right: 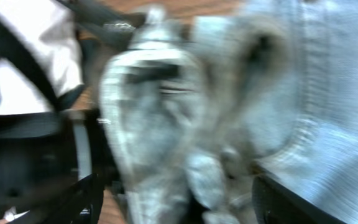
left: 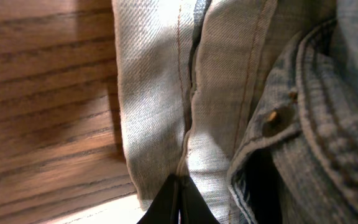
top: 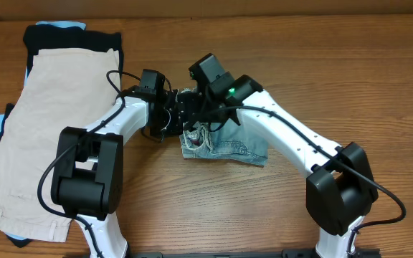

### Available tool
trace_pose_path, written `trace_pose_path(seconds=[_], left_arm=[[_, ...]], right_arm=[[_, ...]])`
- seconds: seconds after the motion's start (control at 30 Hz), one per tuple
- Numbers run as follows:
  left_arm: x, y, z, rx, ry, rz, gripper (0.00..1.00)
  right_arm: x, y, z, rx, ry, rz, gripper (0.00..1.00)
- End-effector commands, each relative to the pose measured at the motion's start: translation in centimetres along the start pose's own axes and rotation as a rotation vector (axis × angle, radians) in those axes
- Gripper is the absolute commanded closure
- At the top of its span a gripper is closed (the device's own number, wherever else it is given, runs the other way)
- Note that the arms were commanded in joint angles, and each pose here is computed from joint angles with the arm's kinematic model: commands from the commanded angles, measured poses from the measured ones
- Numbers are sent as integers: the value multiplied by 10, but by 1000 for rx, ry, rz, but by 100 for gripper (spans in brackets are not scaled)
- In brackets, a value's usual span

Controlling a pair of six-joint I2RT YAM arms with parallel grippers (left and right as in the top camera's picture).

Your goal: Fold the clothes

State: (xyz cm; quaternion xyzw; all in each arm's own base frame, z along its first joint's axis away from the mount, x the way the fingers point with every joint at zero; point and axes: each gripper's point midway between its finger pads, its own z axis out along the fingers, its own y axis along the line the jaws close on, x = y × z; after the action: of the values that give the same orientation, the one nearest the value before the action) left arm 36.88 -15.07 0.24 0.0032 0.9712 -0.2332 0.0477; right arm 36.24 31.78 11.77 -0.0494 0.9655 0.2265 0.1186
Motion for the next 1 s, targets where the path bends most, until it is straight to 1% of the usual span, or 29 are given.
trace_pose_path(seconds=[0.0,0.07,0.1,0.13,0.17,0.2,0.23,0.37,0.43,0.53,0.6,0.7,0.8,0.87,0.97], left_arm=[[2,16,-8,-42,11,-46,96],[-5,21,-24,-46,8,-50,96],[-9,23,-33,-50,7,-53,88],[-13,27,-44,-66,5,-65,77],[-17,32,-55,-89,6,-80,64],[-21,36,-69,-112,9,-91,57],[-24,39,-82,-131,9,-93,51],[-42,42,-134,-189,-16,-85,37],[-53,33,-158,-190,-49,-59,33],[-66,21,-179,-186,-99,-38,24],[-73,16,-186,-180,-127,-25,20],[-76,14,-190,-180,-143,-19,17],[-76,15,-190,-181,-139,-20,16],[-75,14,-189,-180,-139,-20,16],[-76,15,-190,-181,-140,-19,16]], right_arm=[[-24,-17,-33,2,-46,66,20],[-27,-35,-50,26,-40,111,19],[-27,-43,-57,36,-35,125,19],[-26,-52,-64,48,-27,141,19],[-23,-61,-70,62,-10,153,19],[-19,-70,-73,79,9,168,17],[-14,-79,-75,97,33,175,16],[9,-104,-72,153,129,151,15],[24,-119,-64,206,169,164,15],[46,-132,-49,228,228,181,15],[63,-141,-40,242,274,167,15],[85,-154,-27,259,321,166,15],[98,-166,-15,274,330,168,15],[101,-176,-9,302,317,165,15],[98,-206,-8,438,246,225,15]])
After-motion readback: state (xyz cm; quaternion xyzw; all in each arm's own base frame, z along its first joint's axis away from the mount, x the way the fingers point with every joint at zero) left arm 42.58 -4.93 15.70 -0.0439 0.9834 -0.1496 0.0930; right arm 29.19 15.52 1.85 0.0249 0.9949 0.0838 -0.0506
